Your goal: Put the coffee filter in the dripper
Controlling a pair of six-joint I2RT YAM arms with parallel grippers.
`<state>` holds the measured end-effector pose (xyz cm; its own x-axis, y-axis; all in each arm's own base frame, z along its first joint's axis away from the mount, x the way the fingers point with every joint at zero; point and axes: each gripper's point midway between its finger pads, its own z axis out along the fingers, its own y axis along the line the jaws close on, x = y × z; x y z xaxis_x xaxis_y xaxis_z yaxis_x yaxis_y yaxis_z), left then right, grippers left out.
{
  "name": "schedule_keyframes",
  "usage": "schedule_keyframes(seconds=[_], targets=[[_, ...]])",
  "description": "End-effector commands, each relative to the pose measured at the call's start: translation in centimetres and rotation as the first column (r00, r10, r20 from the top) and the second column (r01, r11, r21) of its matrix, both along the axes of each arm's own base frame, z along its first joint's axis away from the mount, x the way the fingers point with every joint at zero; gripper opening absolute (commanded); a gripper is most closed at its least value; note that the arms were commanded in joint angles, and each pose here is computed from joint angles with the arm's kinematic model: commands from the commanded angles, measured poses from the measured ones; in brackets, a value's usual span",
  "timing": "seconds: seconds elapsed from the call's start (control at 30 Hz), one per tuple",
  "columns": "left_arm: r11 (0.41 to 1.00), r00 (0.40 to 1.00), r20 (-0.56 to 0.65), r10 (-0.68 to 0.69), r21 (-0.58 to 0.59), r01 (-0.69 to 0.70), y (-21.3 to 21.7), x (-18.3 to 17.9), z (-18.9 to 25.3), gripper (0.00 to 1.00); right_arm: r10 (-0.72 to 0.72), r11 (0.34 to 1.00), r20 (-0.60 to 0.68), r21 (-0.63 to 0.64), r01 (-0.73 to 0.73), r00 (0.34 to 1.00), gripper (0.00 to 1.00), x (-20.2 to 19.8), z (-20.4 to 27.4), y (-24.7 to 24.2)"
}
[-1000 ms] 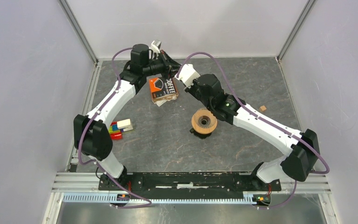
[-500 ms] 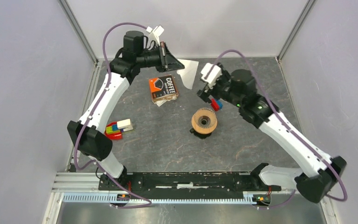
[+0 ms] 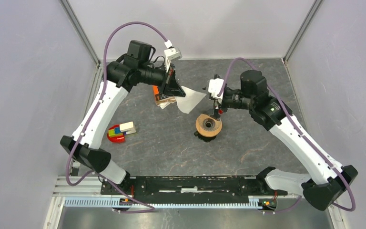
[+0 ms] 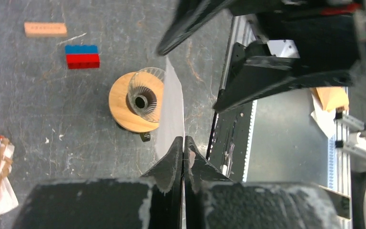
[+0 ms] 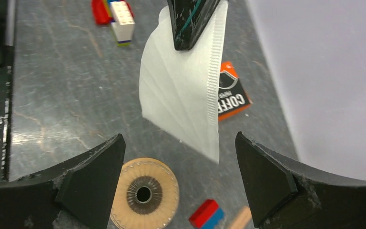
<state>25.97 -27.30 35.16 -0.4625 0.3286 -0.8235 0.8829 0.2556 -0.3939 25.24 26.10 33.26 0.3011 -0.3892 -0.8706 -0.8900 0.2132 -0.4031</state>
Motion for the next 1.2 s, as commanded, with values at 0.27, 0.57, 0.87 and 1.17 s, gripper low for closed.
schedule_keyframes(seconds=[0.27,0.57,0.87,1.17], targets=[[0.974,0.955,0.199,-0.22,-0.014,0.227,0.1,-5.3,1.0,0.02,0.27,0.962,-0.117,0.075,-0.262,0.956,0.77,-3.2,-1.4,3.0],[0.973,0.948,0.221,-0.227,0.008,0.231,-0.1,-5.3,0.6,0.02,0.265,0.958,-0.207,0.166,-0.233,0.942,0.0,-2.5,-2.0,3.9],[0.972,0.9,0.374,-0.223,0.011,0.236,2.9,-5.6,1.4,0.69,0.33,0.931,-0.263,0.247,-0.267,0.907,0.0,-3.2,-2.7,2.5],[0.977,0.906,0.371,-0.204,0.011,0.215,2.1,-3.6,0.2,0.54,0.426,0.89,-0.284,0.303,-0.341,0.859,0.0,-4.7,-2.7,2.6]])
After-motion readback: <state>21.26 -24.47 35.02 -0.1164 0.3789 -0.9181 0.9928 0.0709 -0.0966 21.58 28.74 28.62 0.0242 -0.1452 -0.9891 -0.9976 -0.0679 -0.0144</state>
